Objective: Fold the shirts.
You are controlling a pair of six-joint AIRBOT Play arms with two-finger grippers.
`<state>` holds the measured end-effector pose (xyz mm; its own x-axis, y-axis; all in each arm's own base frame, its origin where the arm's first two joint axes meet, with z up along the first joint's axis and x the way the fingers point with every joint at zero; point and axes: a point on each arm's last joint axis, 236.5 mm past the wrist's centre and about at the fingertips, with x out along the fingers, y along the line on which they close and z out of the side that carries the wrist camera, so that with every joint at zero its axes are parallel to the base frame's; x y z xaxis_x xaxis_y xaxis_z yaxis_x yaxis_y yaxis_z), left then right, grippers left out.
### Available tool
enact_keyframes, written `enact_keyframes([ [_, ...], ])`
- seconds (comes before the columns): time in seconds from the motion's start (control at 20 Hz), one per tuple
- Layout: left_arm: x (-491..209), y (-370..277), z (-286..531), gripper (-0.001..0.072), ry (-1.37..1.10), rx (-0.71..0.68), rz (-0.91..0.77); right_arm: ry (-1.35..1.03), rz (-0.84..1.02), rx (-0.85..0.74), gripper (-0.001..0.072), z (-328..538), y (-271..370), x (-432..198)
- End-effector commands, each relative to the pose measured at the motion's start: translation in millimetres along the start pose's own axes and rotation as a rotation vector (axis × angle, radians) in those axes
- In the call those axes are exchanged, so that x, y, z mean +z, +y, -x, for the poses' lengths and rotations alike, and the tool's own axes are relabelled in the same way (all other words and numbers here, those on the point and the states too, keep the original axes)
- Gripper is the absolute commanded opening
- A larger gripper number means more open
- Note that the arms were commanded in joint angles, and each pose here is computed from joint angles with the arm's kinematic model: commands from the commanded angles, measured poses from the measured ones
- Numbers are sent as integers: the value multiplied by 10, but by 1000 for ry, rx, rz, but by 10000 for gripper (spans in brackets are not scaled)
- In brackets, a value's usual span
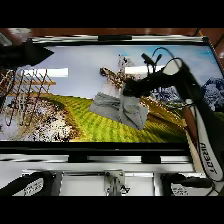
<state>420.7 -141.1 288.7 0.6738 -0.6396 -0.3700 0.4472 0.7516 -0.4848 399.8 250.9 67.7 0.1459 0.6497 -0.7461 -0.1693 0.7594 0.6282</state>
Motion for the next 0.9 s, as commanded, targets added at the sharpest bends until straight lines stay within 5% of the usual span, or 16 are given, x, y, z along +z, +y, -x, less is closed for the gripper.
enact_keyframes([
  [0.0,-35,-45,412,29,12,30,-28,0,-51,32,56,-654,79,54],
  [0.05,-91,-83,460,29,33,25,-33,-17,-91,28,80,-801,61,95],
  [0.1,-146,-130,489,30,54,17,-39,-40,-132,29,187,-910,53,148],
  [0.15,-198,-175,516,29,74,8,-44,-60,-170,48,439,-1003,76,197],
  [0.2,-235,-206,536,29,87,3,-48,-68,-191,78,511,-1062,125,227],
  [0.4,-254,-227,564,30,93,3,-54,-52,-184,80,511,-939,66,225],
  [0.6,-272,-159,566,30,102,32,-60,30,-137,-116,517,-301,-597,65],
  [0.65,-272,-159,566,30,102,32,-60,47,-137,-183,644,-70,-819,15],
  [0.85,-274,-152,567,30,103,35,-61,137,-268,-305,668,575,-1573,-286],
])
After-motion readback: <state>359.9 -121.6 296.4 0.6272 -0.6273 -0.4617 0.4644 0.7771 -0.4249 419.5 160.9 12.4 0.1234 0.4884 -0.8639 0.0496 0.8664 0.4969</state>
